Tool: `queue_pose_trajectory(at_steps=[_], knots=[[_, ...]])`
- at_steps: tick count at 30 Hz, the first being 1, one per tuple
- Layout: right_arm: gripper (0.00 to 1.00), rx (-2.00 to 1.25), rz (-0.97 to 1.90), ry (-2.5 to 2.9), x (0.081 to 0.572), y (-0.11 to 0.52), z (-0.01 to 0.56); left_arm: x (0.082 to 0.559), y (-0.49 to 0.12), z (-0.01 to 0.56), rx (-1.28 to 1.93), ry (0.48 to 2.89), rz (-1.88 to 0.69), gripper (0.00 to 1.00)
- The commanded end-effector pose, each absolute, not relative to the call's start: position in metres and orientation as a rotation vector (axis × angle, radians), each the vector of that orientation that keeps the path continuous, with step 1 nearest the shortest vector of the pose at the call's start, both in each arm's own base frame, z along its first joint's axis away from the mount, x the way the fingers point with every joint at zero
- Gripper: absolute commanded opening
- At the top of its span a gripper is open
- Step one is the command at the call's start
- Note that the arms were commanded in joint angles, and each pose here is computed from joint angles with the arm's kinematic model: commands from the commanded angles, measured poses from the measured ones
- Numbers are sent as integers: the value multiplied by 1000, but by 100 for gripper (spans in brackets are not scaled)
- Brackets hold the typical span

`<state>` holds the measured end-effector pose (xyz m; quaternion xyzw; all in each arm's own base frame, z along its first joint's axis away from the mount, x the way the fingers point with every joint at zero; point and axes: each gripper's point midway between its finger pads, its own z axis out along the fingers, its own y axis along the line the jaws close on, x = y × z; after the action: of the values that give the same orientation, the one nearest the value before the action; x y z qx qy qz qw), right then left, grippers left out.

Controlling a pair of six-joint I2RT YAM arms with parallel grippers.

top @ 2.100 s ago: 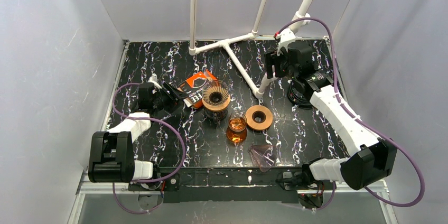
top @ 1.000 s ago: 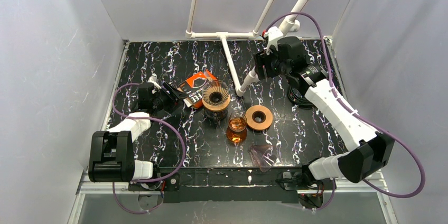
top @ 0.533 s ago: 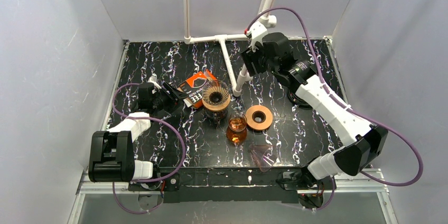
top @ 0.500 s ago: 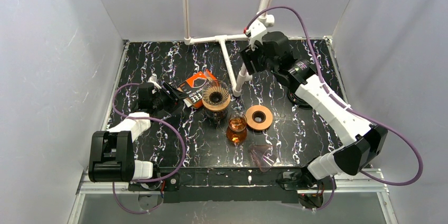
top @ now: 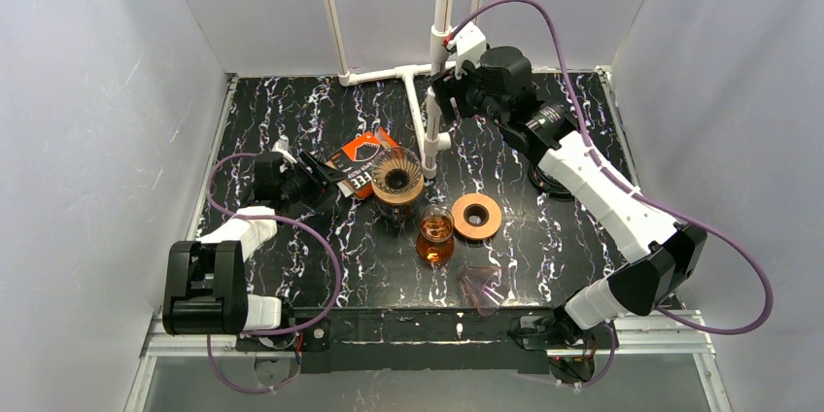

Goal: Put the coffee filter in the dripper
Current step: Adjust the distractor at the center of the board.

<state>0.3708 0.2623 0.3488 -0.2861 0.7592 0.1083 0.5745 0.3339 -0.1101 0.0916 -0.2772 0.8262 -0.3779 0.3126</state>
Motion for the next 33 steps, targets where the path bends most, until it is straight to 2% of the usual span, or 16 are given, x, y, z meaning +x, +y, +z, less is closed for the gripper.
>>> queue_pose_trajectory(at_steps=[1, 11, 33], knots=[[79, -635, 418, 1652, 368, 286, 391, 327, -111, 88, -718, 2193, -1009, 55], [79, -726, 663, 1580, 340, 319, 406, 326, -111, 85, -726, 2201, -1008, 55], [79, -793, 869, 1506, 290, 349, 423, 326, -111, 85, -726, 2202, -1010, 55]])
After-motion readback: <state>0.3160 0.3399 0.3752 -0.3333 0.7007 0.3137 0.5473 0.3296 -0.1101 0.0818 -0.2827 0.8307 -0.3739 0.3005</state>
